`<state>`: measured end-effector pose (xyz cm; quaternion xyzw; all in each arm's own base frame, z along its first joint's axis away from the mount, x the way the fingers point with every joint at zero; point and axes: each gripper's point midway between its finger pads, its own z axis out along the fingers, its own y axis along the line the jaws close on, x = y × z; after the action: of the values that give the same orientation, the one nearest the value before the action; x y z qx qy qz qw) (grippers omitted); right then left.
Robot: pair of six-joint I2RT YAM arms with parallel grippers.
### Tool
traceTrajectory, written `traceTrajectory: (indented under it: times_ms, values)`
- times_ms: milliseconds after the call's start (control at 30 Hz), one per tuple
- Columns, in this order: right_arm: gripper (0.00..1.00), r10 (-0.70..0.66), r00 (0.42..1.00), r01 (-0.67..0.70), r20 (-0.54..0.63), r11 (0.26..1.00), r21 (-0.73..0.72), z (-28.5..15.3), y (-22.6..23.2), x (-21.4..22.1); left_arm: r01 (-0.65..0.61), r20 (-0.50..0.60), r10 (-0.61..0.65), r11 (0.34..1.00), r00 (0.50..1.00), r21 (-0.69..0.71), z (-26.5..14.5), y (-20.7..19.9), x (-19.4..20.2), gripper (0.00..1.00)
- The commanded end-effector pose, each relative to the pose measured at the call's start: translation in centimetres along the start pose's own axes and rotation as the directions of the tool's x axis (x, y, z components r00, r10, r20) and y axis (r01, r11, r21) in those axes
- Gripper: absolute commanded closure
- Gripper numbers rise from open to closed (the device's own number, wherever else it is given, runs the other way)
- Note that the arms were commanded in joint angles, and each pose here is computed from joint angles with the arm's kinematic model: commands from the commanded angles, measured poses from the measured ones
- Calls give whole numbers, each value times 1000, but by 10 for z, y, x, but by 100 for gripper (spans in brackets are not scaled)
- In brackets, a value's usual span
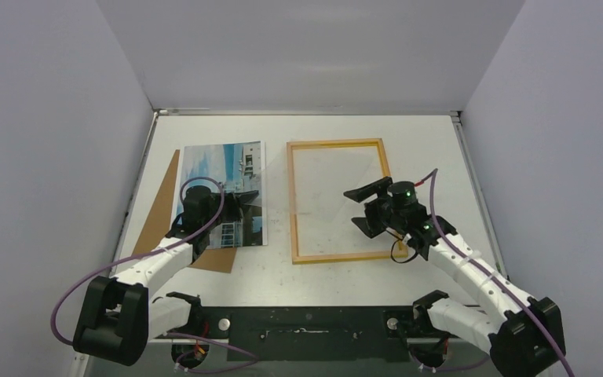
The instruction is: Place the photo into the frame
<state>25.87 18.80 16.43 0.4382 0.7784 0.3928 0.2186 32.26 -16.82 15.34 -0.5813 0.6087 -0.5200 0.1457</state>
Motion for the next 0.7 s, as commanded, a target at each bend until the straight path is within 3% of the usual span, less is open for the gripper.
traceTrajectory:
  times_ms: [0, 133, 333, 667]
  values:
    - [22, -15, 1000, 17, 22, 995, -94, 6, 50, -7, -36, -61, 40, 997, 997, 66, -9, -26, 18, 100]
    - [25, 73, 997, -72, 28, 997, -32, 26, 35, -10, -29, -66, 34, 997, 997, 74, -10, -26, 18, 100]
    - [54, 177, 981, -169, 77, 981, -92, 42, 33, -23, -26, -64, 31, 996, 997, 82, -13, -26, 18, 100]
    - [78, 210, 977, -200, 48, 967, -159, 61, 46, -26, -15, -69, 20, 997, 997, 80, -14, -23, 18, 100]
